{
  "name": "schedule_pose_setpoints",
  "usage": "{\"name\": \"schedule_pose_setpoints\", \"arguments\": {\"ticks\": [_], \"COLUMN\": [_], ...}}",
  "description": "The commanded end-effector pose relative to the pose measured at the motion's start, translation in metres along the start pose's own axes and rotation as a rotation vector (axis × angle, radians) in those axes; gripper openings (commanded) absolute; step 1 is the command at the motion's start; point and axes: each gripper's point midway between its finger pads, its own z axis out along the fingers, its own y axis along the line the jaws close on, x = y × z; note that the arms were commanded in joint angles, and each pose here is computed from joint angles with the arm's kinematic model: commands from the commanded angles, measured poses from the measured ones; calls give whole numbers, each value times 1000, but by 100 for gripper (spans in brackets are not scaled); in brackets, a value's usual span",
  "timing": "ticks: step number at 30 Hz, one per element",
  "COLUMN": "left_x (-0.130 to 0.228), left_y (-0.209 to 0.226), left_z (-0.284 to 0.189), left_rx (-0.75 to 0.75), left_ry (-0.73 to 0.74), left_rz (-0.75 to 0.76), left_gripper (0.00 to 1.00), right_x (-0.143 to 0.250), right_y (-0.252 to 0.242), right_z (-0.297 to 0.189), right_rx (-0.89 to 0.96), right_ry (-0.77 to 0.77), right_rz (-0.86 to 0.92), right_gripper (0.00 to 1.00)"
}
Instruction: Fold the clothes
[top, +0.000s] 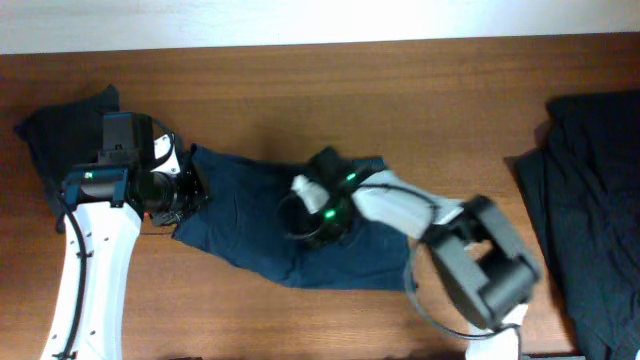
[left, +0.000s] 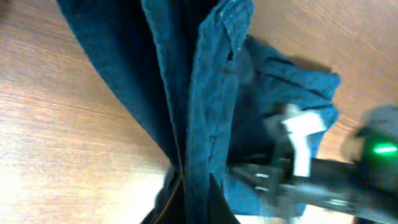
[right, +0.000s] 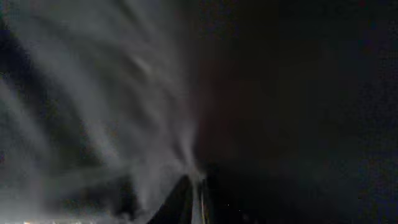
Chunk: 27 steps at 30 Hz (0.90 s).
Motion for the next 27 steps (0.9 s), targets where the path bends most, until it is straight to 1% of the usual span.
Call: {"name": "schedule_pose_setpoints", "arguments": {"ticks": [1, 4, 5, 7, 9, 13, 15, 19, 23, 27], "left_x": [-7, -10, -14, -21, -20, -5, 10, 53, 78, 94], "left_y": [3, 9, 12, 10, 5, -27, -49, -100, -132, -165], "left_z": [-9, -9, -10, -11, -10, -7, -2, 10, 26, 61], "left_rx": [-31, -67, -89, -85, -57, 90, 117, 167, 156, 181], "left_ry": [-48, -67, -86, -115, -108, -42, -3, 76, 99, 142], "left_rz": [31, 32, 34, 41, 43, 78, 140, 288, 252, 227], "left_gripper": [1, 0, 1, 0, 0, 0, 1, 0, 1, 0], "right_x": [-9, 30, 45, 63, 70, 73, 73, 70, 70, 71], "right_y": [-35, -101, -114, -125, -133, -143, -143, -143, -143, -143], "right_z": [-78, -112, -112, -101, -88, -75, -74, -74, -74, -74], "right_rx": [158, 362, 375, 371, 372, 373, 373, 374, 375, 374], "right_ry": [-119, -34, 9, 57, 54, 21, 20, 3, 4, 7], "right_rz": [41, 242, 248, 256, 259, 258, 257, 275, 277, 279], "right_gripper": [11, 14, 13, 14, 14, 15, 15, 15, 15, 14]}}
